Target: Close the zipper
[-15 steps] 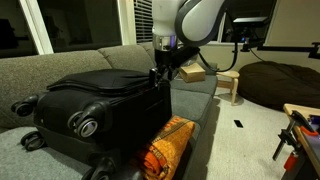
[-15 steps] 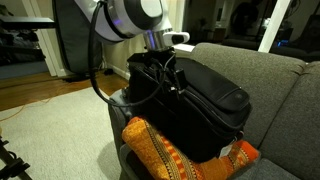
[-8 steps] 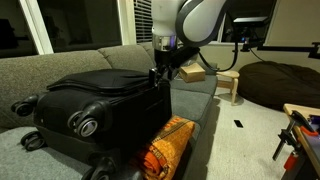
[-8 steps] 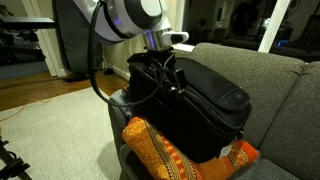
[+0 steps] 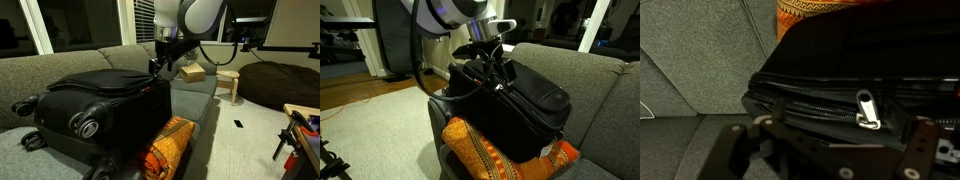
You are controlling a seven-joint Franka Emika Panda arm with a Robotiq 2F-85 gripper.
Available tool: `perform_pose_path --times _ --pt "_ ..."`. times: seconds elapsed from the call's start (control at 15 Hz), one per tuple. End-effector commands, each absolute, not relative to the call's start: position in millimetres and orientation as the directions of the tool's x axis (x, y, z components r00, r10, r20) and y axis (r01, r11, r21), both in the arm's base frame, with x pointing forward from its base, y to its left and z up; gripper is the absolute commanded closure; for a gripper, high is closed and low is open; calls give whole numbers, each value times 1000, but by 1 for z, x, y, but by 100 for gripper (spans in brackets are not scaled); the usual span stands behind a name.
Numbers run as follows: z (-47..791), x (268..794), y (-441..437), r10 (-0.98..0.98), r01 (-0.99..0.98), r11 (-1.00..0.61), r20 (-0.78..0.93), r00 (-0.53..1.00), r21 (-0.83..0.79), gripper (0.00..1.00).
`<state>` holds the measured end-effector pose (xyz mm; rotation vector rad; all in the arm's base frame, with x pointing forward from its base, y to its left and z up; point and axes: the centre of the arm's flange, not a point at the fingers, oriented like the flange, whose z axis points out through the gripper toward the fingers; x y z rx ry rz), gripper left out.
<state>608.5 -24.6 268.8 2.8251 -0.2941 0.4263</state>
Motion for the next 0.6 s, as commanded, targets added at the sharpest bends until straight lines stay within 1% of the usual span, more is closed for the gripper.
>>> perform_pose_path --times 0.0,0.27,0.53 --pt "290 601 -35 -183 -282 -932 375 909 228 0" --pt "289 603 -40 -192 -295 -927 382 904 233 0" --pt "283 601 -35 -182 -275 -932 353 918 236 0"
